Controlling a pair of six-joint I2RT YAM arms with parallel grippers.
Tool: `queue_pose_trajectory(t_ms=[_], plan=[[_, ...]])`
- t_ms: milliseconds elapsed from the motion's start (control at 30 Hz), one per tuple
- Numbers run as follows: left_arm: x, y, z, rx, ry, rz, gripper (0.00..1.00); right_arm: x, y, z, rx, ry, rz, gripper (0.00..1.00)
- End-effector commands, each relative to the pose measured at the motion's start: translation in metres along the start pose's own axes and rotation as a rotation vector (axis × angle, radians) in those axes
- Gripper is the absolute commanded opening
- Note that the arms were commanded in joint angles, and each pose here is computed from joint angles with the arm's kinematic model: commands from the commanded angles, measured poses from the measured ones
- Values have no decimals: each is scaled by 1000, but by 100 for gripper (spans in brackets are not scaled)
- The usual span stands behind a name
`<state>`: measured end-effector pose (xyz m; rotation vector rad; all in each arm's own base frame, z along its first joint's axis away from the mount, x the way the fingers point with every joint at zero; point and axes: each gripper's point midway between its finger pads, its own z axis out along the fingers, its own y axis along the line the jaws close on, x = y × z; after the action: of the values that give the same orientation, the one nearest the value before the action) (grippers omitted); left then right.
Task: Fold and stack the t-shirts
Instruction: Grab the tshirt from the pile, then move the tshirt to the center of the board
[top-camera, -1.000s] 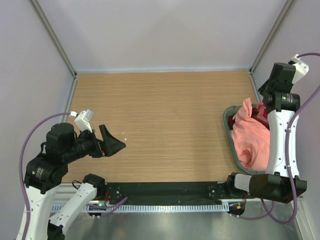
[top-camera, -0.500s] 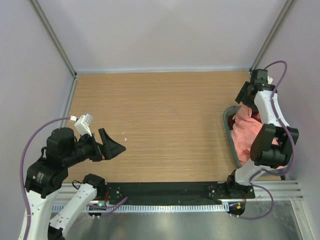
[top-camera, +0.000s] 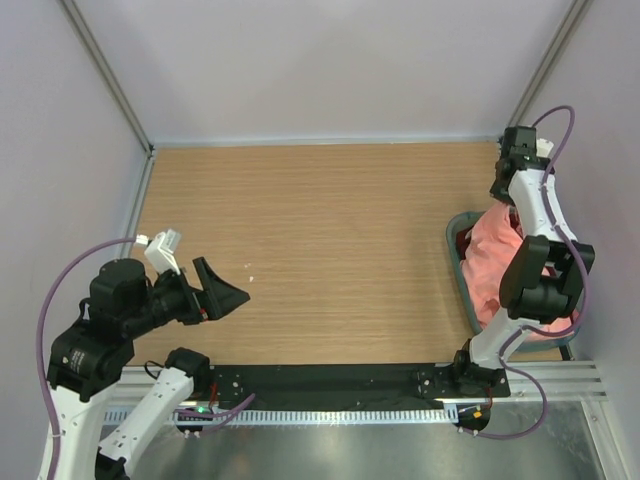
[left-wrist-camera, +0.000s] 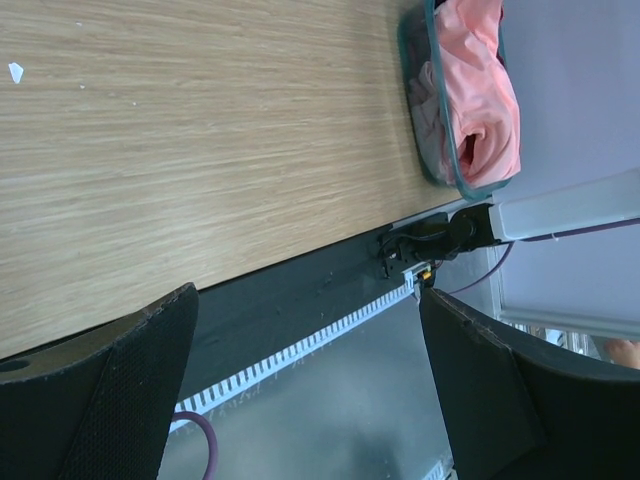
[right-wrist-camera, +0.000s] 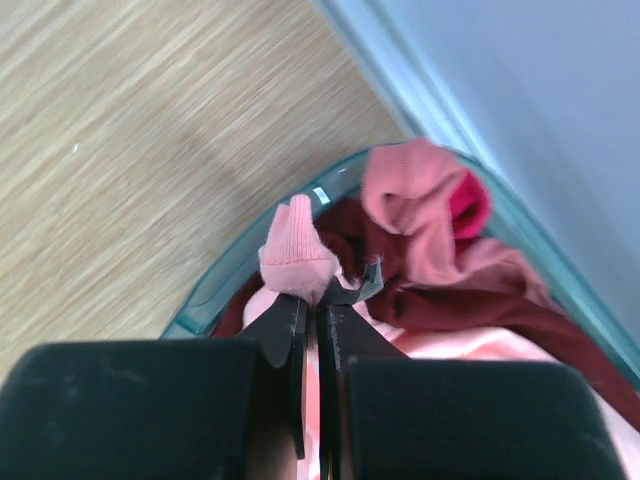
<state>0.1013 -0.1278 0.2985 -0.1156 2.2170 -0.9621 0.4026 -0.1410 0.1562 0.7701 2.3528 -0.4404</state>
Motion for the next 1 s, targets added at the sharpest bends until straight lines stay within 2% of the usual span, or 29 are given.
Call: queue_pose_trajectory(t_ms=[0, 67, 100, 200, 233, 267, 433, 500, 533, 633, 700, 767, 800, 967], plan=[[-5, -9, -2, 30, 3, 25, 92, -68, -40, -80, 100, -253, 142, 1], [-5, -12, -2, 41, 13, 41, 92, -91, -54, -123, 84, -360, 230, 1], [-3, -13, -3, 50, 25, 48, 92, -107, -65, -162, 44, -459, 294, 1], [-6, -16, -5, 51, 33, 78, 92, -132, -76, -226, -65, -631, 400, 1], [-5, -16, -5, 44, 45, 85, 92, -143, -87, -264, -111, -720, 448, 1], [-6, -16, -6, 41, 50, 98, 92, -150, -91, -285, -146, -768, 470, 1], [-6, -20, -9, 50, 63, 109, 92, -197, -108, -432, -473, -1135, 614, 1], [-6, -20, -7, 50, 69, 98, 92, -215, -95, -447, -557, -1149, 604, 1], [-5, -20, -6, 51, 71, 94, 92, -223, -94, -487, -667, -1207, 612, 1], [-9, -20, -3, 46, 54, 72, 92, -247, -85, -523, -809, -1265, 641, 1], [-14, -21, -2, 47, 26, 63, 92, -263, -64, -533, -943, -1269, 643, 1], [-17, -19, 3, 35, 12, 30, 92, -268, -62, -561, -1081, -1304, 682, 1], [-22, -21, 4, 46, -10, 25, 92, -274, -65, -574, -1130, -1357, 706, 1], [-36, -32, 10, 100, -80, -69, 92, -281, -88, -612, -1237, -1486, 835, 1]])
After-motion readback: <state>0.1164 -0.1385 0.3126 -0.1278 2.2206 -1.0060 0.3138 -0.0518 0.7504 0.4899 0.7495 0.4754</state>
